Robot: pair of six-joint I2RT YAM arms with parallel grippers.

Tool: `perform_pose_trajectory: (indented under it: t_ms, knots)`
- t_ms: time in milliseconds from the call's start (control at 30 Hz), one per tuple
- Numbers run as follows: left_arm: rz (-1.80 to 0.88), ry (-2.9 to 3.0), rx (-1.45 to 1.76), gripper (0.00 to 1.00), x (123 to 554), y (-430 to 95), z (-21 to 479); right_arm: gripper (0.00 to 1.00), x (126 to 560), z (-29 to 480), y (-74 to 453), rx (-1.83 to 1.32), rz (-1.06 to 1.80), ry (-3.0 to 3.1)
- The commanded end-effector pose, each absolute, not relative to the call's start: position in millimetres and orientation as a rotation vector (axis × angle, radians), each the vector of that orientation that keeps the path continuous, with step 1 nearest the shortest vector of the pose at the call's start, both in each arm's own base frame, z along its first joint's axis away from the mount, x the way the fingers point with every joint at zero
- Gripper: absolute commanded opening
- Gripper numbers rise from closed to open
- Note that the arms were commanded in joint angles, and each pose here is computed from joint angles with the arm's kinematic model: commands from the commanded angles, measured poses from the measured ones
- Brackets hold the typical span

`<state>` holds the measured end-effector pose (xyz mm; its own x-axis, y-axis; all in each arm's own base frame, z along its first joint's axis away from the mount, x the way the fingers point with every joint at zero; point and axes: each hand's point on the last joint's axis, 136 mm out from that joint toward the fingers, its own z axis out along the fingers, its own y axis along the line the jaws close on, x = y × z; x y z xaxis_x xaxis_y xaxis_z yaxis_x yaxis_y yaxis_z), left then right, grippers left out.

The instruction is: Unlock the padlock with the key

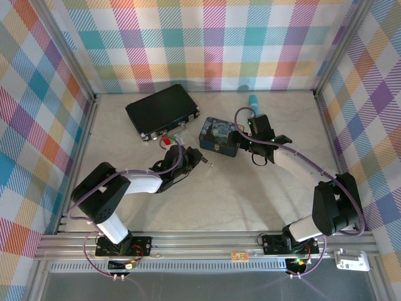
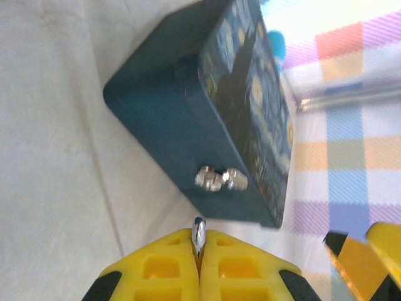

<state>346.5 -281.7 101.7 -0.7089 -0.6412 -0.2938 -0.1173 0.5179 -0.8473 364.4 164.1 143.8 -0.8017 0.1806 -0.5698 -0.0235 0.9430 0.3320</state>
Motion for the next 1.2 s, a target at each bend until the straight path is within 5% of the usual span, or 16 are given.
perform_pose_trajectory:
  t_ms: [0,333,700,800,967,1167]
  knots:
    - [-1.047,2.405,-0.452,0.0,314.1,-281.6,87.3,0.99,340.5,137.8,164.8,-0.01,0.451,2.551]
    - [-0.753,2.714,-0.204,0.0,257.5,-253.7,74.6,0.99,305.0,129.0,156.0,-0.005,0.491,2.574]
    - [-0.654,2.753,-0.164,0.04,264.8,-262.2,47.2,0.99,302.8,127.7,144.9,0.043,0.433,2.564]
    - [-0.626,2.749,-0.172,0.14,269.3,-261.5,42.8,0.99,301.1,131.1,140.7,0.043,0.411,2.553]
    - [-0.593,2.716,-0.194,0.46,275.0,-256.7,49.3,0.99,301.5,132.4,129.9,0.01,0.327,2.532]
    - [-0.525,2.567,-0.201,0.66,288.0,-233.8,95.8,0.99,317.5,136.3,103.3,-0.076,0.101,2.439]
